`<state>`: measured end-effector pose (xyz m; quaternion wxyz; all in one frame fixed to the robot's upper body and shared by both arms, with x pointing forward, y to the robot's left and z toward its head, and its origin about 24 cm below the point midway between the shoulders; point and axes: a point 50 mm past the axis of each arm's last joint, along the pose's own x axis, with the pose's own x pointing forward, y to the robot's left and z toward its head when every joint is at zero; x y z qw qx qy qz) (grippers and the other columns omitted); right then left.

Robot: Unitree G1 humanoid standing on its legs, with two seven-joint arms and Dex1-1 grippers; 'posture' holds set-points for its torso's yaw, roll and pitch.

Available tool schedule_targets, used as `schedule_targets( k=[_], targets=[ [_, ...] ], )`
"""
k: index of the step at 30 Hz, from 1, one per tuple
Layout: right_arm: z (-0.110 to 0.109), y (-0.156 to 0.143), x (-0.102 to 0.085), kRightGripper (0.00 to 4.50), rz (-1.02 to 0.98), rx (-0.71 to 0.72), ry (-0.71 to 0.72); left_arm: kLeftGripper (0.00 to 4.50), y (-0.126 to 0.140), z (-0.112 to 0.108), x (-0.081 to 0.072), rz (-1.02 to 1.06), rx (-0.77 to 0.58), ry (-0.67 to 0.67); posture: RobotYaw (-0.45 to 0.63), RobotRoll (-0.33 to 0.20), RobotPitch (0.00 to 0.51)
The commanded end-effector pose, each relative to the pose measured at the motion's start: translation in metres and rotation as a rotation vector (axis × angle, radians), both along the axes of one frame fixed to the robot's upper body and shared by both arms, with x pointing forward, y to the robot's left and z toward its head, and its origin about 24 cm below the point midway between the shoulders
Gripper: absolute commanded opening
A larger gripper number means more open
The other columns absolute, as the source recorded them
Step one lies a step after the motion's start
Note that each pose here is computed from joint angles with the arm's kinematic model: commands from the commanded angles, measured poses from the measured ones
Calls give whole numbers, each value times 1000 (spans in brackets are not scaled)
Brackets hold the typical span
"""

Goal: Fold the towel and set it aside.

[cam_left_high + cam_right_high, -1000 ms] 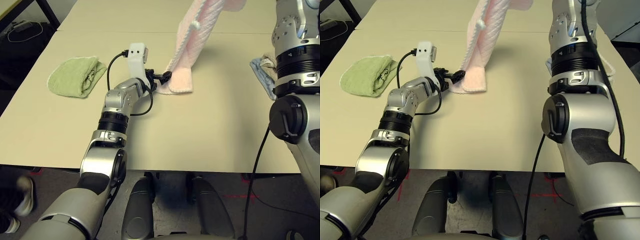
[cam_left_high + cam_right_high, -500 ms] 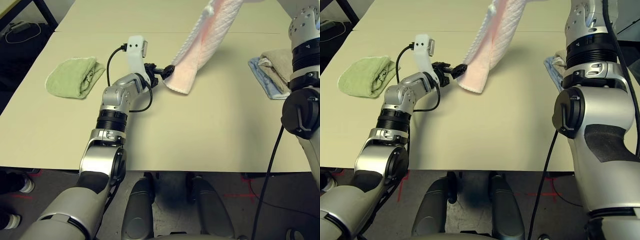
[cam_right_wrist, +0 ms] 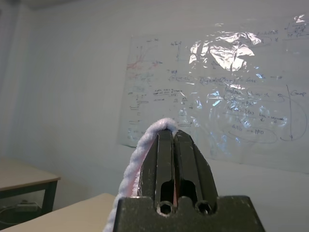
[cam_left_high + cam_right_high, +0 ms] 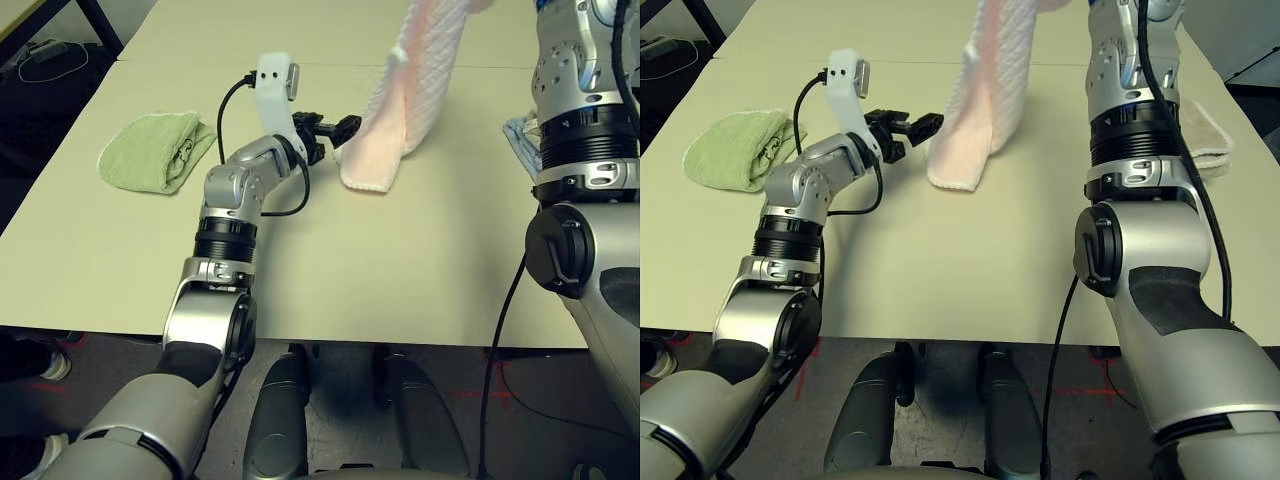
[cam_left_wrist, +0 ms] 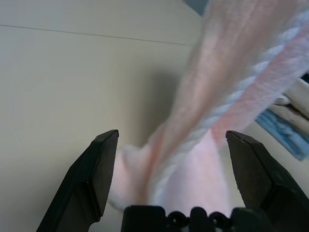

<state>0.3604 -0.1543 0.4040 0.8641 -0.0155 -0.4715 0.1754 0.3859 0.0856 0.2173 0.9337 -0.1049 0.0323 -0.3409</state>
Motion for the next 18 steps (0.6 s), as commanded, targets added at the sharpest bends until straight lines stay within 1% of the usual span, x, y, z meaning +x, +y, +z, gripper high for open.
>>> schedule_targets(
  k=[1,6,15,18],
  targets=[
    [5,-6,-3,16,-11,18,-20,4500,-6,-1,-4,-39,8,1,63,0,217],
    [9,-6,-3,16,-10,18,-21,4500,-7,-2,-4,-37,8,8,67,0,225],
    [17,1,-5,16,4,14,-42,4500,-8,-11,-22,-168,32,79,53,0,234],
    [17,2,-5,16,7,17,-44,4500,-6,-10,-24,-176,44,82,50,0,238]
  ],
)
